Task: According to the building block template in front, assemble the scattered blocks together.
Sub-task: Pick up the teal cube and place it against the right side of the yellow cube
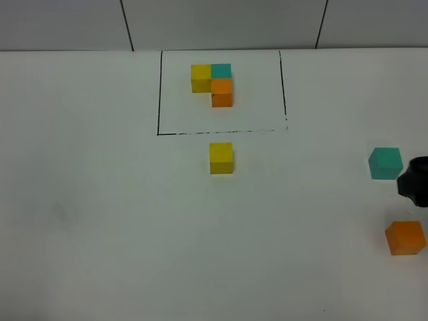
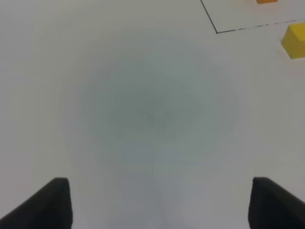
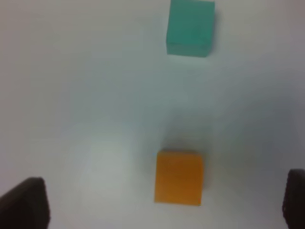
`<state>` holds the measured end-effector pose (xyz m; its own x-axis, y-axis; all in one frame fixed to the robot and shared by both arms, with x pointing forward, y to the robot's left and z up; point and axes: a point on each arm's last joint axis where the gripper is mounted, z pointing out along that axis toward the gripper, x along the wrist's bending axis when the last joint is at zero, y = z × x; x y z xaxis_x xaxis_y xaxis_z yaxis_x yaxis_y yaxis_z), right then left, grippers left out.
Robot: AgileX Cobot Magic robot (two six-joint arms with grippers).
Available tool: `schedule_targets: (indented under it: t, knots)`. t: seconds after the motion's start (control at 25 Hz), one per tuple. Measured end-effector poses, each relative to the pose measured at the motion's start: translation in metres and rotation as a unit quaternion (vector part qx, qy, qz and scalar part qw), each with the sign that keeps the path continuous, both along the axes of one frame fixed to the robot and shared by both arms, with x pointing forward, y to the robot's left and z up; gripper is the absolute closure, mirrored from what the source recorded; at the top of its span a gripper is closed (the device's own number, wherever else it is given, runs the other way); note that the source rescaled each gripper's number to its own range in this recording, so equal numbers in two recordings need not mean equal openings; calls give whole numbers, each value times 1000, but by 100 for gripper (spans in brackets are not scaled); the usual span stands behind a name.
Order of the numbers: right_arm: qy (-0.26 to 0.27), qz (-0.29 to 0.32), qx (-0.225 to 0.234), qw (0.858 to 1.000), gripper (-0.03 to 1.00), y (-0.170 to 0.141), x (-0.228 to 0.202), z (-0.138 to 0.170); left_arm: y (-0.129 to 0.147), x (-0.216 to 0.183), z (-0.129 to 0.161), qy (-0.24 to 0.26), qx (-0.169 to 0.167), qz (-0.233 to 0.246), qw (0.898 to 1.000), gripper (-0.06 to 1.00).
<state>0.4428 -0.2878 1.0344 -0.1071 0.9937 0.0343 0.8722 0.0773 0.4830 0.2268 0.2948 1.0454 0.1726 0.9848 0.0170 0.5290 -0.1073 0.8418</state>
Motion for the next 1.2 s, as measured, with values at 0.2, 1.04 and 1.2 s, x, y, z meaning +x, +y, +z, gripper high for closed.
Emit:
schedule_targets:
  t: [0.2, 1.04, 1.2]
  knots:
    - [62, 6, -7, 998, -3, 1, 62, -31, 0, 0, 0, 0, 0, 0, 1000, 19]
    - [124, 11, -47, 991, -3, 20, 149, -91, 0, 0, 0, 0, 0, 0, 1000, 19]
    - [136, 12, -48, 990, -3, 20, 152, -104, 0, 0, 0, 0, 0, 0, 1000, 19]
